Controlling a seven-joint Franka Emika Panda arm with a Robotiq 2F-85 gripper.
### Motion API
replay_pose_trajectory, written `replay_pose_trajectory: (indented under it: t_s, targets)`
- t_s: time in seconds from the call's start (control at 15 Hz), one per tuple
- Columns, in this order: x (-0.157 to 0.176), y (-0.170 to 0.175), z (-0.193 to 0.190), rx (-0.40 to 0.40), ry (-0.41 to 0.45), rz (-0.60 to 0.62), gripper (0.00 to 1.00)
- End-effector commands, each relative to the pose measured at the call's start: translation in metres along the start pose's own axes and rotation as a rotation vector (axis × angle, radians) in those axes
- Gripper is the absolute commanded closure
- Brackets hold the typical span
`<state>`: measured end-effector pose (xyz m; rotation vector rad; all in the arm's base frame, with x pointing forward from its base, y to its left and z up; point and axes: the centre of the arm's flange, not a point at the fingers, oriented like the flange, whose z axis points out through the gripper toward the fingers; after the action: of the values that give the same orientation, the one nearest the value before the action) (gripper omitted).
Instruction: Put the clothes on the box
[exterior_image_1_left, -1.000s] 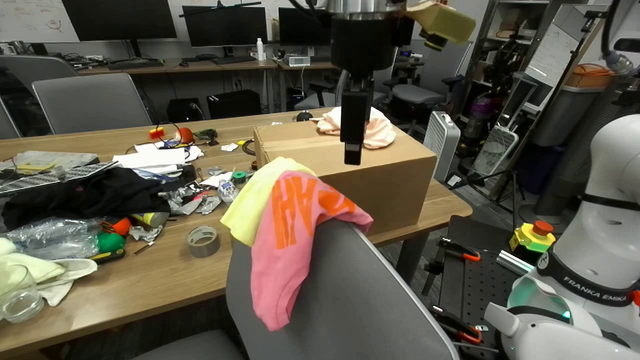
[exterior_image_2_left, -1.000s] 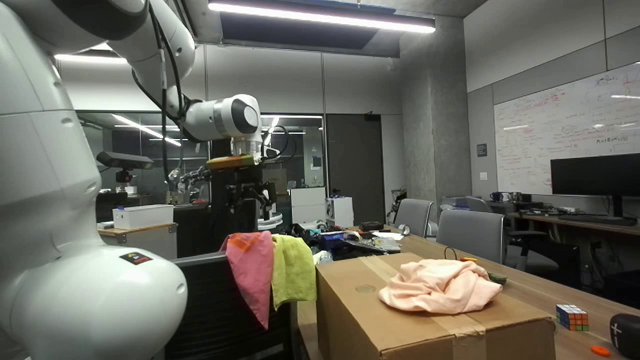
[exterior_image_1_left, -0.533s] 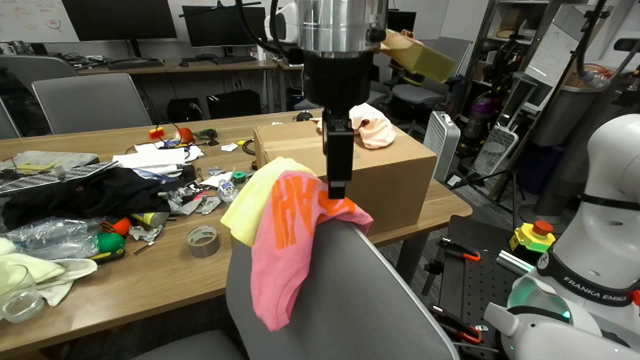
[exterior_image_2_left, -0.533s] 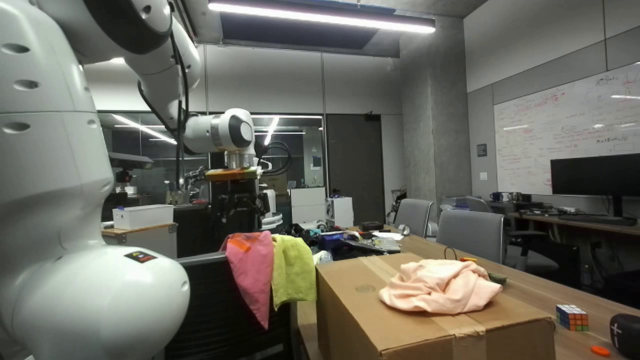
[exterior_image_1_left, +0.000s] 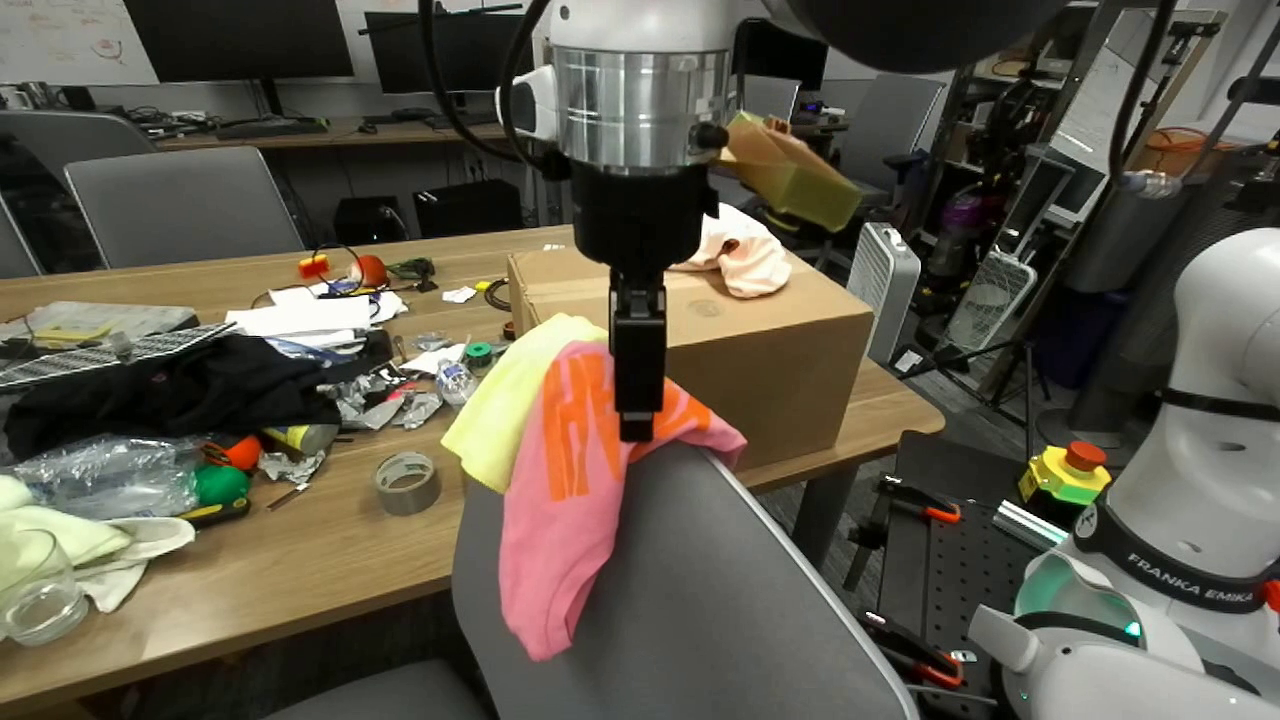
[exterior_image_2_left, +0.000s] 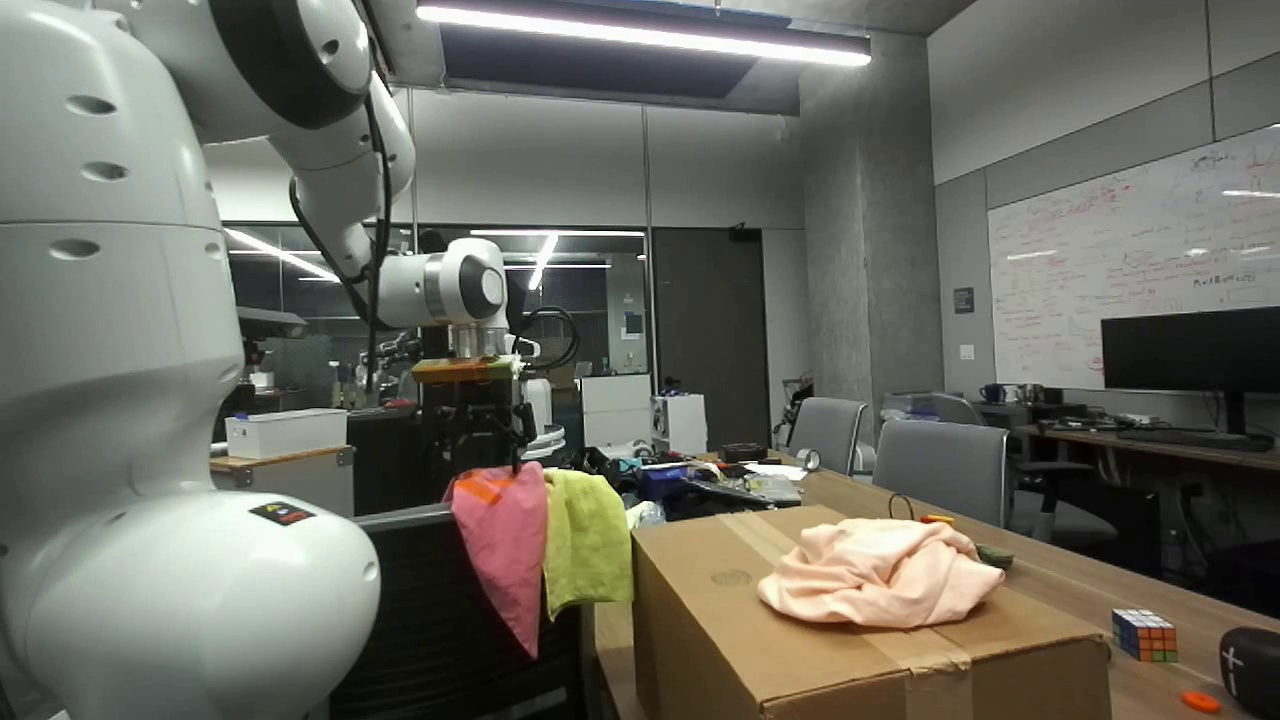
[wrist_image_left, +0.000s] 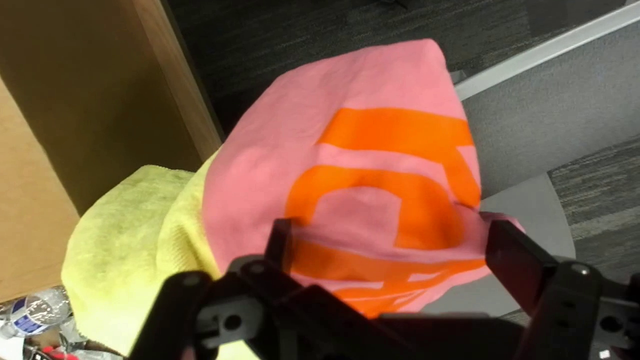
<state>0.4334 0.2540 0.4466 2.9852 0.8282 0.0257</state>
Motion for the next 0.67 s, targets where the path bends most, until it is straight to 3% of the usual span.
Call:
replay_pose_trajectory:
  t_s: [0.0, 0.4, 0.47, 0.6]
  targets:
    - [0.011, -0.004, 0.005, 0.007, 0.018, 0.015, 0.0]
    - [0.012, -0.001, 0.018, -0.014, -0.01, 0.006, 0.02]
    - [0.011, -0.001, 0.019, -0.018, -0.014, 0.001, 0.2]
    - [0.011, -0.001, 0.019, -0.026, -0.013, -0.002, 0.3]
